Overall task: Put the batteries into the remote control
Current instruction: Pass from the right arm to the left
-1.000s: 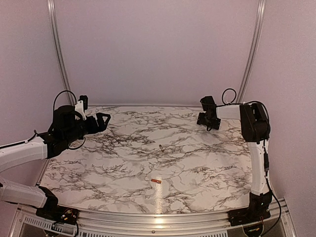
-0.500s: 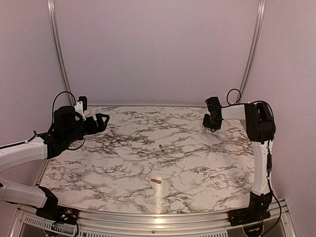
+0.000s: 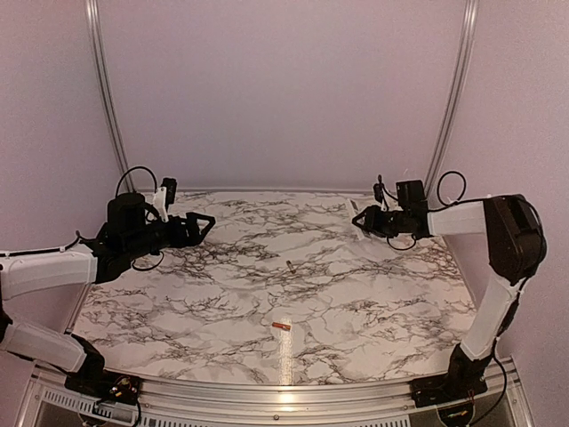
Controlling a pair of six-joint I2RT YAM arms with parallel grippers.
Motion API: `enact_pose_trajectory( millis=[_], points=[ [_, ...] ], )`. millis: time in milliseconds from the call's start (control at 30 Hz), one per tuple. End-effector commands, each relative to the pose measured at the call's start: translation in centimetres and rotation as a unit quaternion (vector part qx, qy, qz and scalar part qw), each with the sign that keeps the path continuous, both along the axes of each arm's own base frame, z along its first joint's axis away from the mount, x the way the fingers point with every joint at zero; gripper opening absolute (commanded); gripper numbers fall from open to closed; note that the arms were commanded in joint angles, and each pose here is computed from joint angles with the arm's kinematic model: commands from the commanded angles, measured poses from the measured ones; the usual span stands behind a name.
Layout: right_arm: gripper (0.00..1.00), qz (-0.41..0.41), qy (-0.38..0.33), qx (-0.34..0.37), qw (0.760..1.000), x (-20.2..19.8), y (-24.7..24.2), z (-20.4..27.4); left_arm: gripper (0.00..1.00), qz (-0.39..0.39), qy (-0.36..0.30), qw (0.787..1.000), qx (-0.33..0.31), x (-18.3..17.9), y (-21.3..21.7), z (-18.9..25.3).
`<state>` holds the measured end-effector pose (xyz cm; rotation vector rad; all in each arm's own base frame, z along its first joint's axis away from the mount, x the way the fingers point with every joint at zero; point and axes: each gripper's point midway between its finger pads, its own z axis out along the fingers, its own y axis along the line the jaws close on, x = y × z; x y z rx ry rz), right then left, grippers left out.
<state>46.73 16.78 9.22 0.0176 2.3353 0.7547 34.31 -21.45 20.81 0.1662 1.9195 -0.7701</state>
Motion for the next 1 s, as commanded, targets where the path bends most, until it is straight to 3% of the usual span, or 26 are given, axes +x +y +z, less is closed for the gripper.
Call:
enact_pose_trajectory(
  millis=[0, 300, 600, 967],
  points=[
    [0.12, 0.132, -0.192, 0.148, 0.961, -2.4, 6.0, 13.5, 0.99, -0.109, -0.039, 0.991, -0.068, -1.5, -3.9, 2.8],
    [0.12, 0.240, -0.283, 0.280, 0.885, -9.8, 12.6, 23.4, 0.99, -0.211, -0.099, 0.964, -0.126, -4.0, -9.4, 7.5],
    [0.12, 0.319, -0.315, 0.371, 0.813, -16.2, 17.5, 28.3, 0.99, -0.284, -0.121, 0.933, -0.183, -5.9, -14.3, 10.6],
    [0.12, 0.359, -0.311, 0.403, 0.782, -19.1, 20.4, 29.1, 0.96, -0.317, -0.145, 0.916, -0.199, -7.1, -18.2, 12.8]
  ],
)
